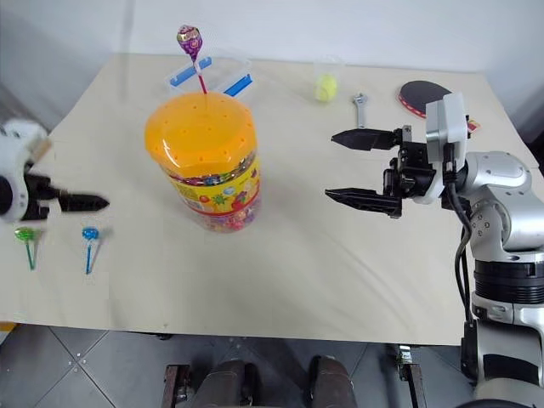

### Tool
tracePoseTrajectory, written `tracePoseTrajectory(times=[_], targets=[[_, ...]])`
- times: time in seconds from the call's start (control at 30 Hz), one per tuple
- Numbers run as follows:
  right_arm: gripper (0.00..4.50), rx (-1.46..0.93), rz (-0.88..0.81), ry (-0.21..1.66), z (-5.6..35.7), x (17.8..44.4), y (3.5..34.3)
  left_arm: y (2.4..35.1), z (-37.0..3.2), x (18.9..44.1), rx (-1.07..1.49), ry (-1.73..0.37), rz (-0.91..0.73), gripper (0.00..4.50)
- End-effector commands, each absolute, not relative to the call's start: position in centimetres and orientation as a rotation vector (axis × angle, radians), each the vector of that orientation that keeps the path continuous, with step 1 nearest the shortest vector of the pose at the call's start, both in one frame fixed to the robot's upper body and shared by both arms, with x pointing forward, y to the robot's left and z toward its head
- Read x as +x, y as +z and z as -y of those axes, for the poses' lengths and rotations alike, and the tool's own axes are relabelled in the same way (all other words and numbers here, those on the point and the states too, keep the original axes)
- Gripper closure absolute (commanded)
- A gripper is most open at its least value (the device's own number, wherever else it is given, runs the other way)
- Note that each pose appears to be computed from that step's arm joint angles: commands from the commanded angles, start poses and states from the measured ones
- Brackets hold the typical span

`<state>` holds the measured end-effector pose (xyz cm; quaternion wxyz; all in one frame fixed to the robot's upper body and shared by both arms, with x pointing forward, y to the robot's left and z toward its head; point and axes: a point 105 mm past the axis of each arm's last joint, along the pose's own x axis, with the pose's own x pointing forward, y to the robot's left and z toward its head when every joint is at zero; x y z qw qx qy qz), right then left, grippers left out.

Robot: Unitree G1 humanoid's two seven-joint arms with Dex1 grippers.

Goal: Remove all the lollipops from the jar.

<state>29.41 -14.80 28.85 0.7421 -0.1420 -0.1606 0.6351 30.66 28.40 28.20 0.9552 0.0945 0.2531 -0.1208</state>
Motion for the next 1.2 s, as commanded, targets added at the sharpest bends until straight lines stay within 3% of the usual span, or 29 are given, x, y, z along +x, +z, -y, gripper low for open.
tracePoseTrajectory(times=[0.03,0.17,0.3,0.7,0.83,1.2], targets=[[0.0,-0.359,0.408,1.369,15.1,28.9,30.2,32.9,-26.2,31.7,0.255,-0.396,-0.222,0.03],[0.0,-0.364,0.422,1.349,15.4,28.8,30.7,36.2,-22.4,32.2,0.332,-0.678,0.154,0.03],[0.0,-0.365,0.443,1.332,15.5,28.5,31.3,37.3,-19.8,32.4,0.298,-0.902,0.369,0.03],[0.0,-0.379,0.452,1.266,16.1,27.5,31.1,36.3,-15.5,37.2,0.234,-1.097,0.362,0.03],[0.0,-0.378,0.456,1.238,16.3,27.1,31.0,37.1,-14.6,38.1,0.221,-1.109,0.38,0.93],[0.0,-0.378,0.462,1.207,16.4,27.1,31.0,38.7,-13.7,37.7,0.237,-1.162,0.4,4.41]])
